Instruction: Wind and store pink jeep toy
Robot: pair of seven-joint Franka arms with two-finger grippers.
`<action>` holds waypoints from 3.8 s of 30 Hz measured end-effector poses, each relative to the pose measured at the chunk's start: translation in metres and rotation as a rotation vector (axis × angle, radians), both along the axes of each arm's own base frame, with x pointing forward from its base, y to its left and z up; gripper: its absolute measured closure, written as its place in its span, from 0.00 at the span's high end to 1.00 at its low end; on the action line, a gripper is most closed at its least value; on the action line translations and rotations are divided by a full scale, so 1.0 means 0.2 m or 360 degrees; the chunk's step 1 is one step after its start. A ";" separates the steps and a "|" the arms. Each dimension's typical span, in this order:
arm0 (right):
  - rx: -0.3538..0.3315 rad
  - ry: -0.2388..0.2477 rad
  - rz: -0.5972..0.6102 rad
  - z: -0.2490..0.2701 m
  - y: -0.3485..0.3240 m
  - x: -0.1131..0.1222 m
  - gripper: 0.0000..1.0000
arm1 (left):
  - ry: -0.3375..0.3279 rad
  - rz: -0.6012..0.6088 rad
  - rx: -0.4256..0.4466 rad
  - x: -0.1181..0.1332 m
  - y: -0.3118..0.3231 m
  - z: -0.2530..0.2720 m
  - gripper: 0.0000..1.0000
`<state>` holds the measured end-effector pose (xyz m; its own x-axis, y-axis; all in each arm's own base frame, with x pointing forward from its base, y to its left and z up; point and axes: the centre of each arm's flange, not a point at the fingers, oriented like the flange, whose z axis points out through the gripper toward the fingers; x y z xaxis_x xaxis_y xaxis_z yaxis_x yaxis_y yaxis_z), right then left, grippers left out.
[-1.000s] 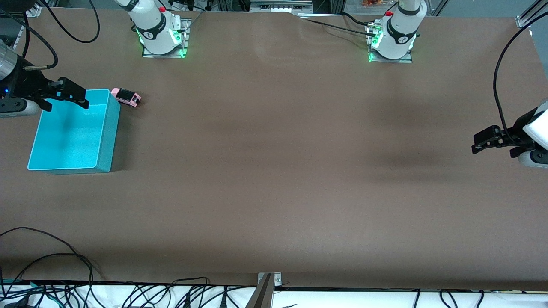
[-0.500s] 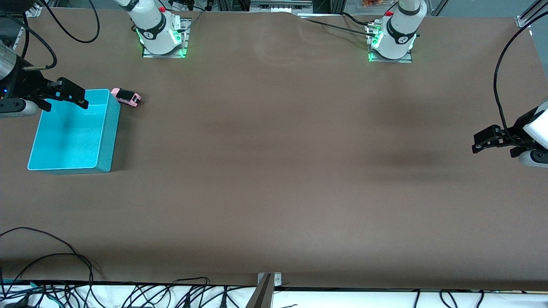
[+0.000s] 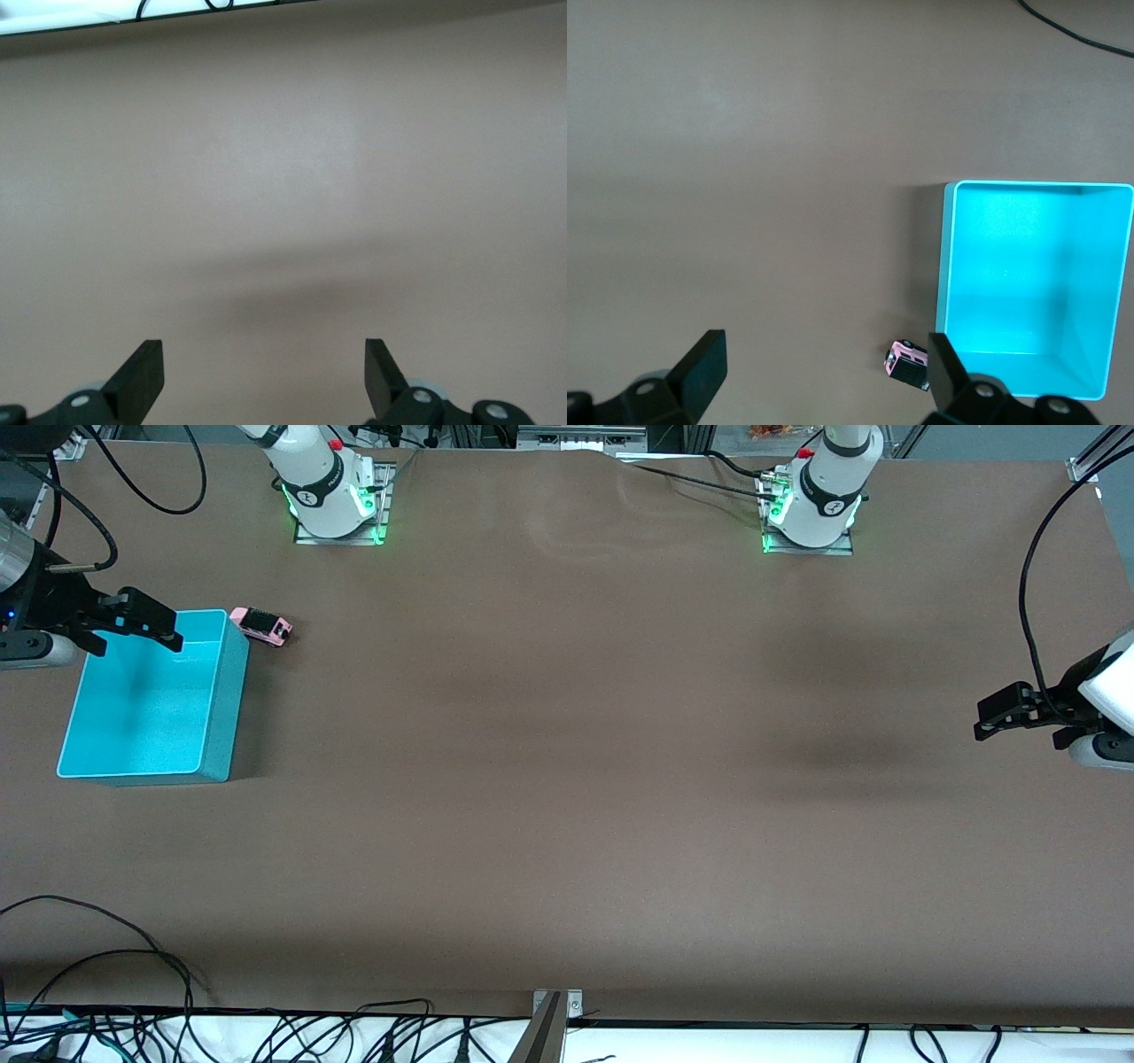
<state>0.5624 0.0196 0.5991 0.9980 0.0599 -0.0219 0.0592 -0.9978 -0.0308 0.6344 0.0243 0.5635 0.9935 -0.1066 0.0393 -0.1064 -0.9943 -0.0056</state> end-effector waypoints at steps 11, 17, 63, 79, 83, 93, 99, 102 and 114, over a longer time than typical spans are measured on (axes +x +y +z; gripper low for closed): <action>-0.0002 0.0032 -0.0004 -0.06 -0.01 0.03 1.00 | -0.0027 0.0000 0.0000 0.01 0.00 0.00 1.00; -0.0002 0.0023 -0.0012 -0.18 -0.01 0.05 1.00 | -0.0027 0.0000 0.0000 0.01 0.00 0.00 1.00; -0.0039 0.0139 -0.0709 -1.41 -0.19 -0.65 1.00 | -0.0002 0.0014 0.0001 0.00 0.03 -0.01 1.00; -0.0115 0.0215 -0.1632 -1.50 -0.24 -0.78 1.00 | 0.0002 0.0014 0.0001 0.00 0.03 -0.01 1.00; -0.0141 0.0251 -0.1784 -1.54 -0.26 -0.85 1.00 | 0.0002 0.0014 0.0001 0.00 0.03 -0.01 1.00; -0.0143 0.0245 -0.1900 -1.68 -0.33 -1.00 1.00 | 0.0003 0.0014 0.0001 0.00 0.03 -0.01 1.00; -0.0122 0.0193 -0.1960 -1.73 -0.40 -1.06 1.00 | 0.0003 0.0014 0.0001 0.00 0.03 -0.01 1.00; -0.0119 0.0188 -0.1975 -1.74 -0.41 -1.07 1.00 | 0.0003 0.0014 0.0001 0.00 0.03 -0.01 1.00; -0.0121 0.0202 -0.2059 -1.78 -0.49 -1.13 1.00 | 0.0003 0.0014 0.0001 0.00 0.03 -0.01 1.00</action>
